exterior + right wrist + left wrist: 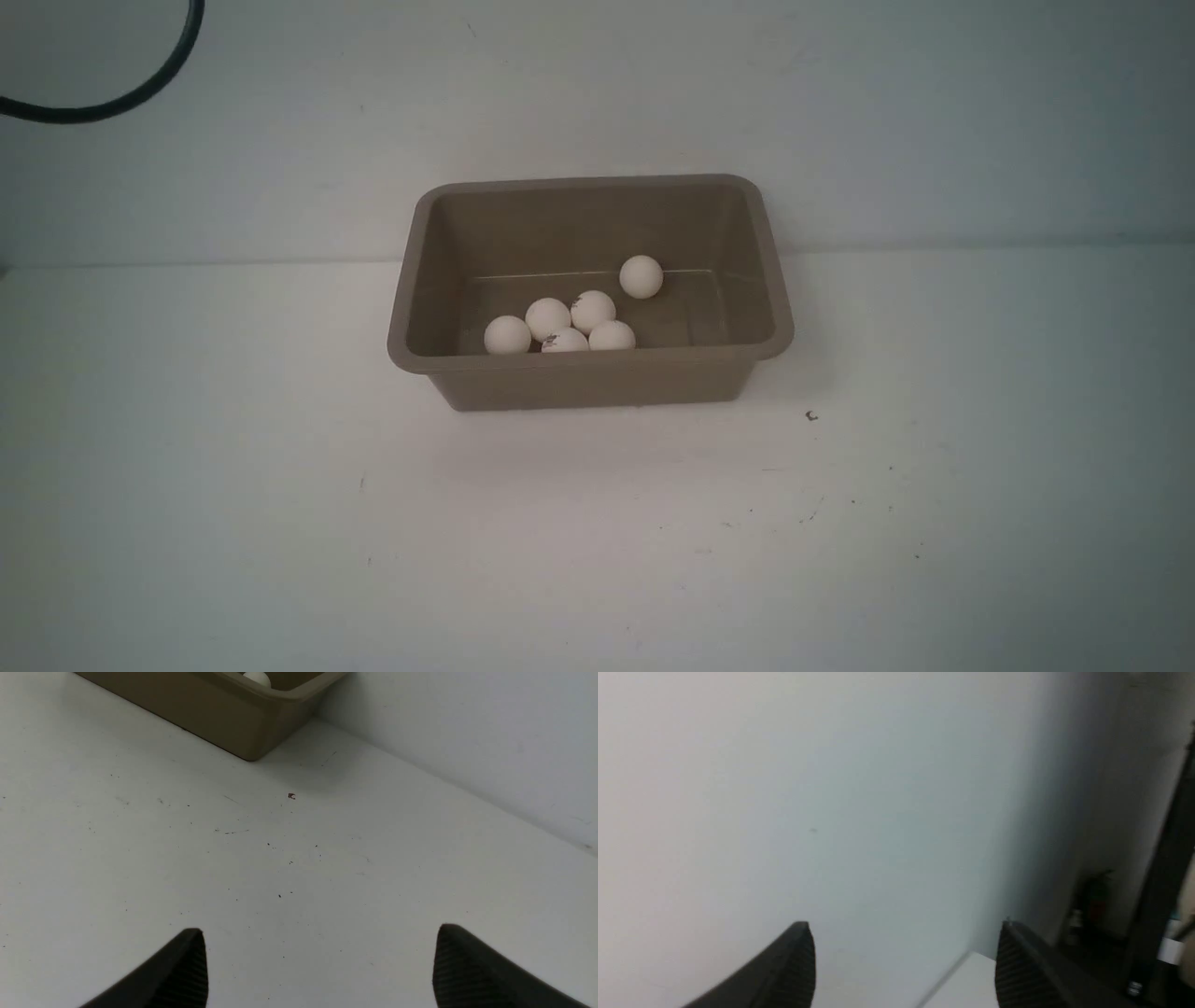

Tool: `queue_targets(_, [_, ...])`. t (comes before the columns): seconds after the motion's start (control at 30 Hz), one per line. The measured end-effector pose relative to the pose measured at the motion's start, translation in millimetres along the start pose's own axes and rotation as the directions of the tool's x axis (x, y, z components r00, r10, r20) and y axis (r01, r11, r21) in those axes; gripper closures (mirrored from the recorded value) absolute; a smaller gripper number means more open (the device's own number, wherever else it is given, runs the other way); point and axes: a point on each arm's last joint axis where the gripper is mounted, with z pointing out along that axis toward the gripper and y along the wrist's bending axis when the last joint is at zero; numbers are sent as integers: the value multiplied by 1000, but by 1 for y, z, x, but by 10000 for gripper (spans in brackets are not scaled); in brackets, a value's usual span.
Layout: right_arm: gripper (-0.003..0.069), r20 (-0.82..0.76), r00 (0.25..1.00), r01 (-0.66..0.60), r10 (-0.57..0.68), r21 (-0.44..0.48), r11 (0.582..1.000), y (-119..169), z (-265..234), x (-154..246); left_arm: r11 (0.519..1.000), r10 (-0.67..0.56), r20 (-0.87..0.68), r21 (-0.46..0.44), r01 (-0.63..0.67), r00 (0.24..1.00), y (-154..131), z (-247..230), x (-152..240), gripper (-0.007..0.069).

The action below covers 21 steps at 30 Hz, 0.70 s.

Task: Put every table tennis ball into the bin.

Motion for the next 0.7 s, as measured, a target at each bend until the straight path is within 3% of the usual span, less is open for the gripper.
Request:
queue_targets(0.17, [69, 0, 1000, 0, 0, 0, 1000, 0, 0, 0, 978, 104, 28, -185, -97, 994, 12, -2, -17, 158])
queue_targets(0.37, [69, 0, 1000, 0, 0, 0, 1000, 0, 0, 0, 914, 272, -51, -299, -274, 961, 14, -7, -34, 158])
queue_targets(0.53, [69, 0, 1000, 0, 0, 0, 1000, 0, 0, 0, 868, 277, -123, -394, -303, 953, 24, -11, -33, 158])
queue_targets(0.7, [69, 0, 1000, 0, 0, 0, 1000, 0, 0, 0, 840, 208, -224, -459, -291, 952, 32, -17, -25, 158])
